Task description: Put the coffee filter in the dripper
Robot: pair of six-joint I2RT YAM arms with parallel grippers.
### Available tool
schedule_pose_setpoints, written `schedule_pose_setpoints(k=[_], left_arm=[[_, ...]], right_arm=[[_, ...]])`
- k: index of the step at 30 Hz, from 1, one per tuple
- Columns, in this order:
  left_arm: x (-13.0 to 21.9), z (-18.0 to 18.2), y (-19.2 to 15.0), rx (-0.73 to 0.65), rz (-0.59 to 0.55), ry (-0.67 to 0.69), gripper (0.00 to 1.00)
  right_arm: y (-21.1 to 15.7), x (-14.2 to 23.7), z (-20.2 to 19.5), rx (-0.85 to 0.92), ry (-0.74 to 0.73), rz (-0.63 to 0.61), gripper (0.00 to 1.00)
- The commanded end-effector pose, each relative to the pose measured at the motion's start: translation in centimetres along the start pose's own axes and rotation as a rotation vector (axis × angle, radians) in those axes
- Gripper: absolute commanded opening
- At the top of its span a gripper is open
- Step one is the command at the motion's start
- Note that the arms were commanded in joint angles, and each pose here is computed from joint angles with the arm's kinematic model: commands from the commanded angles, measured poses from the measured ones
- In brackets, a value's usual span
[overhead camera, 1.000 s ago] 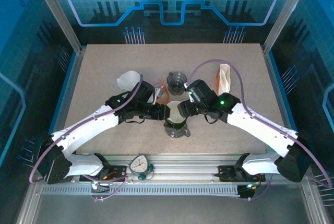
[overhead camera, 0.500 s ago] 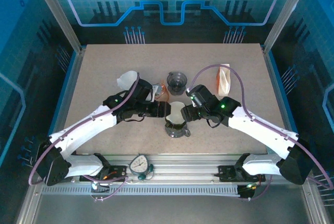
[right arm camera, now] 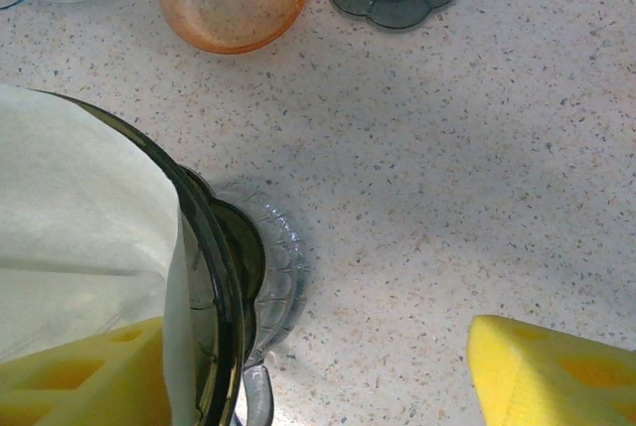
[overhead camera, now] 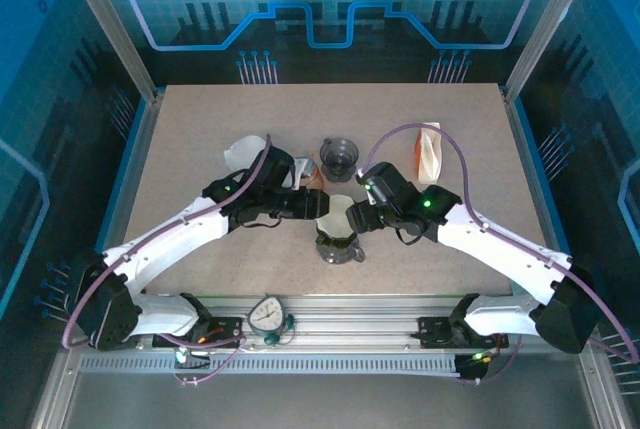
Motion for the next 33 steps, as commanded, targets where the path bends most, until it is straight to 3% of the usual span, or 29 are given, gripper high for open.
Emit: schedule_pose_setpoints(k=[1, 4, 7, 18, 33], left_arm=[[0.8, 0.0, -0.3, 0.029, -0.006, -0.015, 0.54], [1.3, 0.3, -0.7, 0.032, -0.006, -0.008, 0.53], [1.3, 0.8, -1.4, 0.039, 0.012, 0.004, 0.45], [1.0, 1.9, -2.0, 0.048, 0.027, 0.044, 0.42], [0.5, 2.0, -2.3, 0.055, 0.042, 0.035, 0.43]], right_arm=[[0.9, 0.2, 0.1, -0.016, 0.014, -0.017, 0.76], [1.2, 0.2, 0.3, -0.011, 0.016, -0.021, 0.76], [1.8, 0.3, 0.4, -0.005, 0.019, -0.029, 0.76], [3.8, -0.2, 1.9, 0.041, 0.039, -0.026, 0.78], [1.7, -4.1, 3.4, 0.146, 0.019, 0.12, 0.78]])
Point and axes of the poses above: each hand's point on the last joint's axis, 136 mm out from that joint toward the fingers, its own x axis back along the fingers, its own z axis along the line the jaws close on, y = z × x, the point moved 3 cm from there along x, back along the fingers, and after that the axes turned 5 degrees about x, right-handed, at the moved point
